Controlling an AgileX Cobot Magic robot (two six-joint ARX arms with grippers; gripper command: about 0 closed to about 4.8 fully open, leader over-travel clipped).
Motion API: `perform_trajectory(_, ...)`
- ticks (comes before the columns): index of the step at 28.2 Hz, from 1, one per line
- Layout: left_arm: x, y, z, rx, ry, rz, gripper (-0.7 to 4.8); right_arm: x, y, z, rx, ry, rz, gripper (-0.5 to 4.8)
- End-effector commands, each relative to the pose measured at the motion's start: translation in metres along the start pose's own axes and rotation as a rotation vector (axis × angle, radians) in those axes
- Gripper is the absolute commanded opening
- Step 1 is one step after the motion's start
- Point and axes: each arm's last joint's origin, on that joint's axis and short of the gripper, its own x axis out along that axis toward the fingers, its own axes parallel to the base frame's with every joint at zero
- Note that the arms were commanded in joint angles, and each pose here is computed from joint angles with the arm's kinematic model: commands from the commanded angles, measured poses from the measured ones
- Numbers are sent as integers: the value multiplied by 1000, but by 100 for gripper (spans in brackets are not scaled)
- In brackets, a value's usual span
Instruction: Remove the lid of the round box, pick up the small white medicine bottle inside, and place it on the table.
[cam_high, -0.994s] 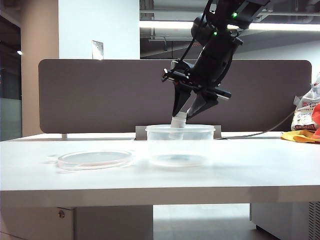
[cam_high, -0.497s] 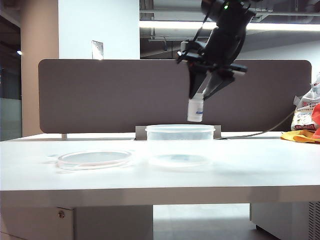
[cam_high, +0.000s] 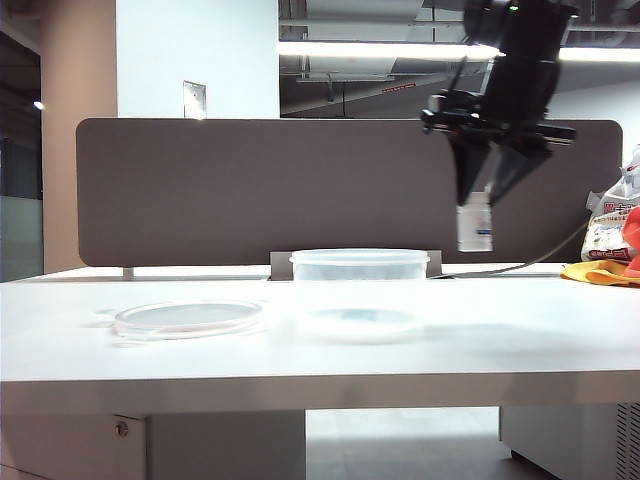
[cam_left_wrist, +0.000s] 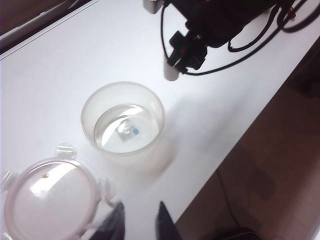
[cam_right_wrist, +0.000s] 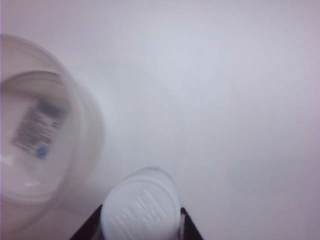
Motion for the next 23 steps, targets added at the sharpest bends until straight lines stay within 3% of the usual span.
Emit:
perform_trajectory(1,-3,0,3,10,-30,4,85,-5,-8,1,15,-7,-8,148)
perform_trajectory(12,-2,0,5,14,-50,5,85,0,-19,2,37,-12,-20,148)
perform_trajectory(23,-2,0,6,15,-56,6,85,35,-22,-2,42,57,-10,148)
